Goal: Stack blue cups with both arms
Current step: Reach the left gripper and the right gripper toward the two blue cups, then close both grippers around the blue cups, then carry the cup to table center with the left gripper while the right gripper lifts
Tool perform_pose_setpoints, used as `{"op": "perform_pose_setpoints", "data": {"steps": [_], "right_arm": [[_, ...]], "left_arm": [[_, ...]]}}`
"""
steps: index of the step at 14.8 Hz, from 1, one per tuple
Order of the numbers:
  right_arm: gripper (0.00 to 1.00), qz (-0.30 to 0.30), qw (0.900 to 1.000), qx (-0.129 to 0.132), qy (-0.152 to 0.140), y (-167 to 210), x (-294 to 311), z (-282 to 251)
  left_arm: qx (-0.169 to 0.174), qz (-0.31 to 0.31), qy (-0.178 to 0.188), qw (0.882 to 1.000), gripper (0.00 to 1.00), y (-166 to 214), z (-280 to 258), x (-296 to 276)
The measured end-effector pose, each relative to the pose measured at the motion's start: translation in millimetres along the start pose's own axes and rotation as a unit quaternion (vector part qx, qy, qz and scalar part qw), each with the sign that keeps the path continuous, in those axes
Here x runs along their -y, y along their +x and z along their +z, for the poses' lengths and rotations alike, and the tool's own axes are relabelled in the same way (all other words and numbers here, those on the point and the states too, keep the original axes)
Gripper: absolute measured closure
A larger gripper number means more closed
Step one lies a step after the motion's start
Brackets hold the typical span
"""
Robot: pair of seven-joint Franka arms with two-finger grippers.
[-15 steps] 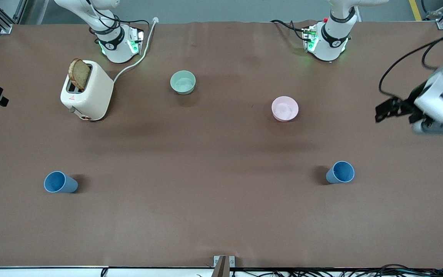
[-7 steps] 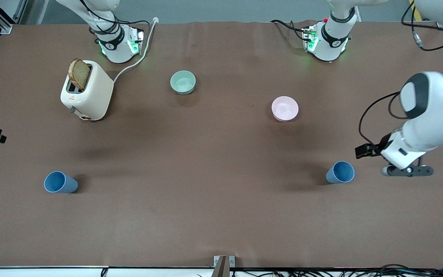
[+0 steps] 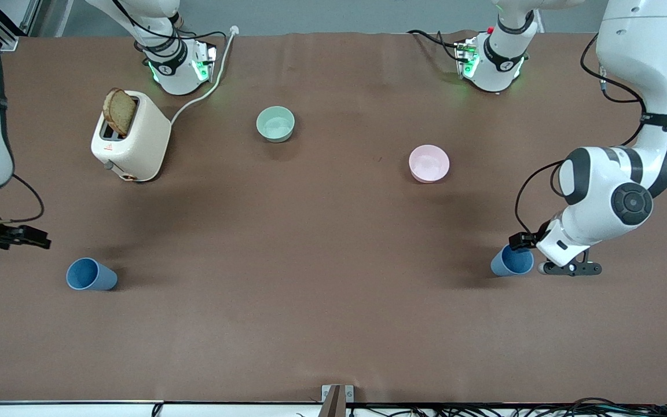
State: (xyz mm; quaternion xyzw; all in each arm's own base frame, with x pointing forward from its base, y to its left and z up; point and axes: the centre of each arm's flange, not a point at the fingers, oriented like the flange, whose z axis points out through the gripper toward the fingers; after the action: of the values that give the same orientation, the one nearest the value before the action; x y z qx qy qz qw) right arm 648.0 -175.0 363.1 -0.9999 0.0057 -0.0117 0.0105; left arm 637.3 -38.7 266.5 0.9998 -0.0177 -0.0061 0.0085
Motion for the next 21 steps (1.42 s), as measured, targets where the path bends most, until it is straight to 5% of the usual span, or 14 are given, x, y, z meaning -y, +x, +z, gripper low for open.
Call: {"op": "perform_pose_setpoints", "data": {"steps": [3, 8, 11, 14, 21], "right_arm": [[0.0, -0.004, 1.0, 0.001, 0.011, 14.3, 0.4, 62.4], [0.04, -0.013, 1.0, -0.004, 0.008, 26.2, -0.2, 83.2], [0.15, -0.022, 1.0, -0.015, 0.005, 31.5, 9.5, 87.7], [0.26, -0.026, 0.999, -0.021, 0.003, 34.7, 15.4, 99.6], [0.96, -0.022, 1.0, -0.018, 0.002, 32.6, 7.0, 105.9]], "left_arm": [[0.002, 0.0, 0.0, 1.0, 0.24, 0.9, 17.8, 1.0], [0.004, 0.002, 0.0, 1.0, 0.73, 0.7, 20.9, -1.6], [-0.002, 0.011, -0.003, 1.0, 0.96, 3.2, 14.4, -13.5], [-0.012, 0.017, -0.015, 1.0, 0.96, 6.4, -8.0, -50.1], [0.016, -0.062, -0.038, 0.997, 0.96, -19.4, -82.7, -223.4]]}}
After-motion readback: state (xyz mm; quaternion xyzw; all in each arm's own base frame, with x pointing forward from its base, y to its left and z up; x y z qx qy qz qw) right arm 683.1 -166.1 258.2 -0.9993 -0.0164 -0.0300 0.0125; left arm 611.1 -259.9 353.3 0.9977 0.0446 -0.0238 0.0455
